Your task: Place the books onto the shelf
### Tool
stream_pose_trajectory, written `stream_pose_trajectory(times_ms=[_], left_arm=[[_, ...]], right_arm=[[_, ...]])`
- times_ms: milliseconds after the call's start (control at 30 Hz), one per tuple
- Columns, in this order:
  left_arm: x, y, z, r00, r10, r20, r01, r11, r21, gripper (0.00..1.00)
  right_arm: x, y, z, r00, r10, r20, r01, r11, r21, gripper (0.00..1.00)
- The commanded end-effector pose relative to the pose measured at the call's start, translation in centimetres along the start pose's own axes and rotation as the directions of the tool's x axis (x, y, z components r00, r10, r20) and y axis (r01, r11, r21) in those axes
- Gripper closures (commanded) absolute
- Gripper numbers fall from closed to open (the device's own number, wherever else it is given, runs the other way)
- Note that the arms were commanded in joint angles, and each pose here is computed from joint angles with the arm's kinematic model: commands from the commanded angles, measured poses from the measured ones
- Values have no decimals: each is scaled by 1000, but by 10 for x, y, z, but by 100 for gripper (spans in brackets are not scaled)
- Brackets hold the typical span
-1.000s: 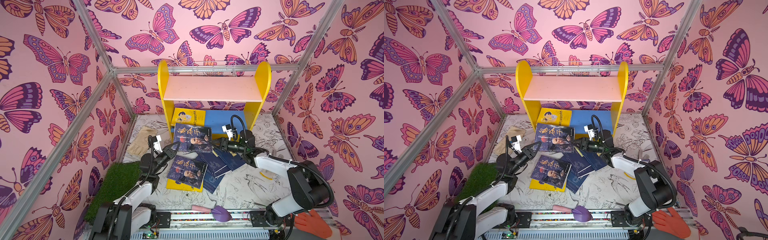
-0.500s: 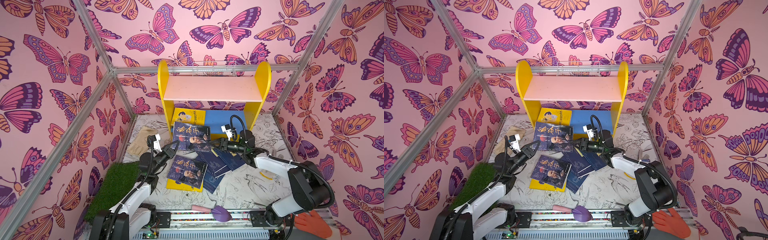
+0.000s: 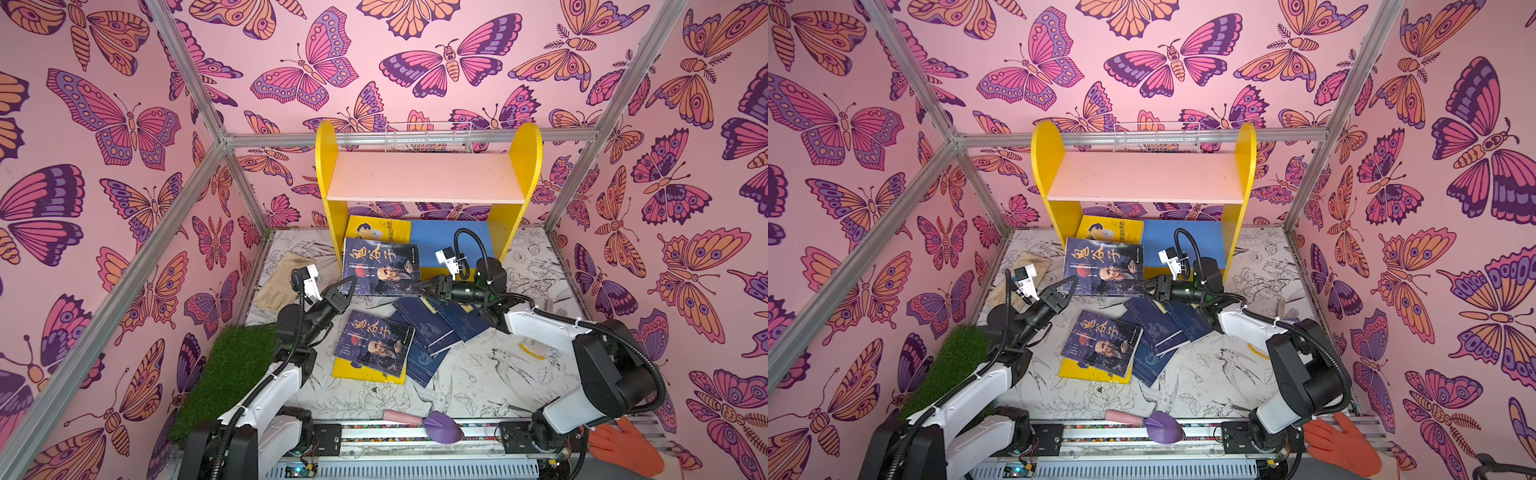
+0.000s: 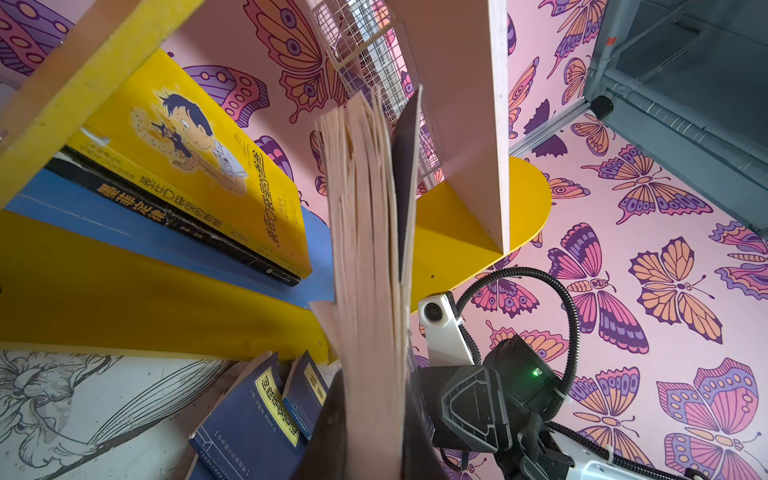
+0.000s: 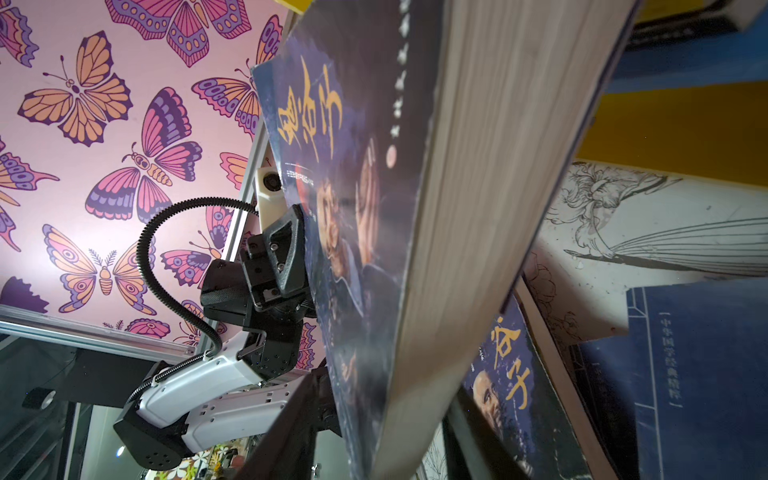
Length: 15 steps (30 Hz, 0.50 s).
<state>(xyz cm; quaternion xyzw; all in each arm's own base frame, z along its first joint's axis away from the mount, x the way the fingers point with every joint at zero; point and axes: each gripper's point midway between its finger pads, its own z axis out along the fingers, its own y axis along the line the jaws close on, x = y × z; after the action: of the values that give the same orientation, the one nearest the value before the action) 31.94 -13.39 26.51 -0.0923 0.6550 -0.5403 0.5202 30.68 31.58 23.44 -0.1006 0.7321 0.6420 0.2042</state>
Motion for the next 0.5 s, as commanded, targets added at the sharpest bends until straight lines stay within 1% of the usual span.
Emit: stream_pose_trajectory(times_ms=[0, 33, 167, 267, 300, 333, 367, 433, 467], left_arm=[[-19, -30, 2, 996, 65, 68, -72, 993, 95, 100], [-18, -27, 2, 996, 63, 64, -69, 994, 89, 100], [-10, -12, 1, 998, 42, 45, -43, 998, 37, 100], [-3, 6, 2, 1000, 12, 17, -11, 999, -42, 100], [-1, 14, 2, 1000, -9, 3, 9, 996, -86, 96], [3, 25, 1, 1000, -27, -14, 25, 990, -142, 82], [7, 35, -1, 999, -44, -25, 38, 980, -196, 67], [11, 56, -8, 996, -85, -19, 75, 949, -305, 50], [13, 70, -15, 994, -106, -6, 96, 923, -372, 44]], right_arm=[[-11, 33, 6, 998, -66, 2, 66, 994, -90, 62], [-11, 25, 10, 999, -50, -4, 49, 996, -81, 66], [-14, 31, 11, 998, -60, 11, 60, 994, -90, 88], [-17, 29, 10, 997, -64, 34, 66, 995, -71, 97], [-19, 28, 10, 997, -66, 42, 69, 996, -61, 98], [-22, 37, 6, 994, -86, 63, 89, 994, -61, 99], [-25, 38, 5, 993, -91, 81, 96, 994, -52, 100], [-32, 38, 3, 989, -97, 112, 102, 994, -39, 100], [-37, 39, 0, 986, -100, 133, 106, 994, -33, 100]])
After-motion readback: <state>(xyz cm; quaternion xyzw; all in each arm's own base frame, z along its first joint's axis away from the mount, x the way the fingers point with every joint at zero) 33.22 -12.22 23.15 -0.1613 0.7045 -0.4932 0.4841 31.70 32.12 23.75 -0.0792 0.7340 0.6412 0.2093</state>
